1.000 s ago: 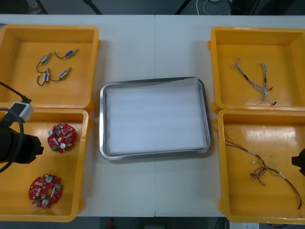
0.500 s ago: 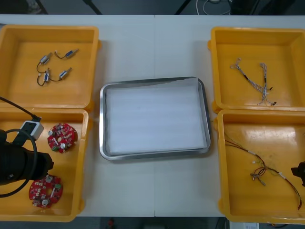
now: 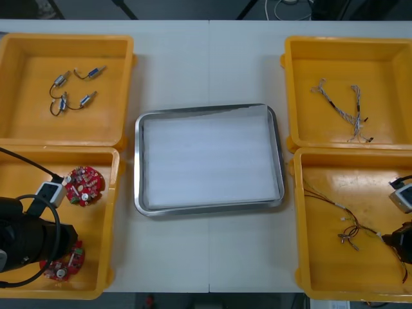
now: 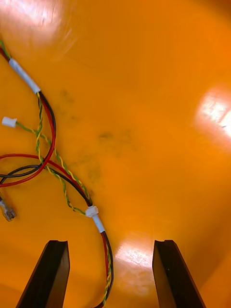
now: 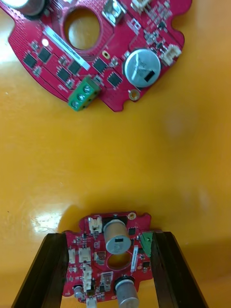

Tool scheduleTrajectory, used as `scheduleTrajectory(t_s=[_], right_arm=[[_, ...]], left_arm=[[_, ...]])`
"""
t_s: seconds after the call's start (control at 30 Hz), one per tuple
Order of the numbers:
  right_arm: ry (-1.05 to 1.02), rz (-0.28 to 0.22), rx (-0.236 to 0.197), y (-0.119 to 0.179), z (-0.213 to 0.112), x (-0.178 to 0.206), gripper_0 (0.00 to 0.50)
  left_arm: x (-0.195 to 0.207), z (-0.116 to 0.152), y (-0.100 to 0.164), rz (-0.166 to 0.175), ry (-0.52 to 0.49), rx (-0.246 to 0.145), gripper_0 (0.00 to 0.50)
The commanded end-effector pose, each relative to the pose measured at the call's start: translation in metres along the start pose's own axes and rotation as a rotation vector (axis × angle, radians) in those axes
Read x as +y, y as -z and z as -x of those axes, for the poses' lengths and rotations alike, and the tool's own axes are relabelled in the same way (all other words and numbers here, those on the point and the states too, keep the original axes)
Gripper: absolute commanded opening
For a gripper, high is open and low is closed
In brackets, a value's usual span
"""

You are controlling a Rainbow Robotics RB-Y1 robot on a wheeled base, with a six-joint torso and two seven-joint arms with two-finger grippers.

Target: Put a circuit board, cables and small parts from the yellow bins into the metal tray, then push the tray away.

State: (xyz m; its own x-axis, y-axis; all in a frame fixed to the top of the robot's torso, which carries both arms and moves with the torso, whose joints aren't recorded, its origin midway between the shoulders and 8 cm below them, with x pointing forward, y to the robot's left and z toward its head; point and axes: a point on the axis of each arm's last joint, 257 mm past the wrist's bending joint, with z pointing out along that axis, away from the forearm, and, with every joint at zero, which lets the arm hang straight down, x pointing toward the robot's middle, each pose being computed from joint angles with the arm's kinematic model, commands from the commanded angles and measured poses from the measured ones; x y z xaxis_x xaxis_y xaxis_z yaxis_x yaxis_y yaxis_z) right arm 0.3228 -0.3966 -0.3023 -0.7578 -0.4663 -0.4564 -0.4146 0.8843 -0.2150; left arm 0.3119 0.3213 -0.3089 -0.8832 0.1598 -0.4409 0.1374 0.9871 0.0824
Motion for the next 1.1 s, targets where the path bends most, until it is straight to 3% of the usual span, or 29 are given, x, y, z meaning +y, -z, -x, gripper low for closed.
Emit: scheduleTrajectory(t_s=[0.03, 0.27, 0.5, 0.8, 0.83, 0.87, 0.9, 0.93, 0.97, 1.1], right_arm=[[0.109, -0.010, 0.054, -0.013, -0.026, 0.005, 0.500], [0.128, -0.011, 0.056, -0.027, -0.036, 0.005, 0.500], [0.124, 0.000, 0.058, -0.041, -0.041, 0.007, 0.500], [0.125, 0.016, 0.059, -0.046, -0.041, 0.014, 0.500], [0.123, 0.018, 0.059, -0.046, -0.040, 0.015, 0.446], [0.123, 0.021, 0.059, -0.047, -0.040, 0.016, 0.294], [0.123, 0.022, 0.054, -0.047, -0.039, 0.017, 0.094], [0.120, 0.023, 0.054, -0.047, -0.039, 0.017, 0.021], [0.118, 0.025, 0.053, -0.047, -0.039, 0.018, 0.000], [0.112, 0.024, 0.032, -0.047, -0.033, 0.017, 0.000]], left_arm=[[-0.010, -0.012, -0.002, 0.009, 0.093, -0.002, 0.500], [-0.012, -0.016, -0.006, 0.012, 0.112, 0.004, 0.500], [-0.007, -0.014, -0.023, 0.009, 0.122, -0.024, 0.500], [-0.002, -0.016, -0.026, 0.028, 0.115, -0.022, 0.500], [-0.001, -0.016, -0.026, 0.030, 0.115, -0.022, 0.500], [-0.001, -0.016, -0.026, 0.030, 0.115, -0.022, 0.500], [-0.001, -0.017, -0.027, 0.030, 0.116, -0.021, 0.500], [-0.001, -0.017, -0.027, 0.030, 0.116, -0.021, 0.500], [-0.001, -0.017, -0.027, 0.031, 0.115, -0.021, 0.500], [-0.003, -0.020, -0.028, 0.028, 0.112, -0.014, 0.500]])
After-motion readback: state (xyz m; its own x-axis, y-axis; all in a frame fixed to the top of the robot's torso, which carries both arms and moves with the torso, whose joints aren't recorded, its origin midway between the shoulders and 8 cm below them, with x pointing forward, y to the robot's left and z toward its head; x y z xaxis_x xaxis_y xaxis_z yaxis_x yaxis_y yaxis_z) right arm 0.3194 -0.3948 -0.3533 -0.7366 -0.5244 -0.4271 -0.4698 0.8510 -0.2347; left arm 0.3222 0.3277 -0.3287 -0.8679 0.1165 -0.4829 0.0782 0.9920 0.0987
